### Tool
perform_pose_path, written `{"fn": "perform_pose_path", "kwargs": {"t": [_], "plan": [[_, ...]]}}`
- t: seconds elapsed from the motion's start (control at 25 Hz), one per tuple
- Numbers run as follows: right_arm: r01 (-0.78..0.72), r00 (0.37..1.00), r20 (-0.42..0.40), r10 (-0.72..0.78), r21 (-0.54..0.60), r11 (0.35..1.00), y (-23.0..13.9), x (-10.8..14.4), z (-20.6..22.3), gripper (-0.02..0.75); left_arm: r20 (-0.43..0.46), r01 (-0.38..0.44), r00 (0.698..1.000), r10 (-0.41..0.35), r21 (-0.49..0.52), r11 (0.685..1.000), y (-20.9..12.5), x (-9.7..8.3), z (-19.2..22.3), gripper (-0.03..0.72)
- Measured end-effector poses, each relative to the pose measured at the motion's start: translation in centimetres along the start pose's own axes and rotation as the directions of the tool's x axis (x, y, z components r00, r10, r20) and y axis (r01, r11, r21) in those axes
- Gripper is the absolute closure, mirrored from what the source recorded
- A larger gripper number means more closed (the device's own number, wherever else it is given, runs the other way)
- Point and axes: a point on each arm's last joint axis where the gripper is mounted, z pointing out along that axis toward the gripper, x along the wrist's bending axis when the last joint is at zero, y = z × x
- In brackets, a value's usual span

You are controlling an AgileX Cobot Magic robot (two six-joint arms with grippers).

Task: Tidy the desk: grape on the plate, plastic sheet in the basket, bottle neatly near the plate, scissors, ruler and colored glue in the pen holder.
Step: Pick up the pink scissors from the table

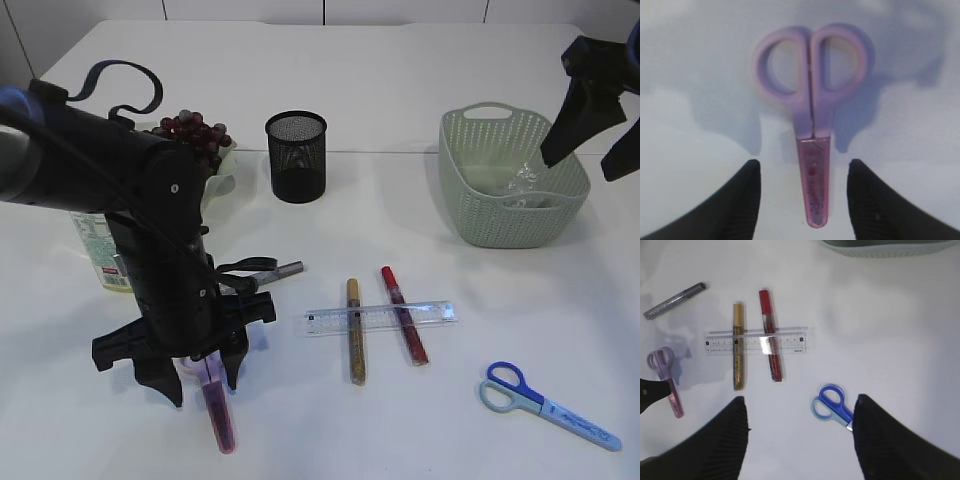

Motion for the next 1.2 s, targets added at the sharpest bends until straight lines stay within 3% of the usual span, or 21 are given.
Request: {"fn": "perform_pose_path", "kwargs": {"t": [1.2], "plan": [[0.0, 1.0, 0.0, 0.0, 0.0, 1.0, 0.0, 0.0, 0.0, 0.227, -0.002, -0.011, 1.0, 0.011, -0.013, 1.0, 0.14, -0.01, 0.12, 0.285]]}}
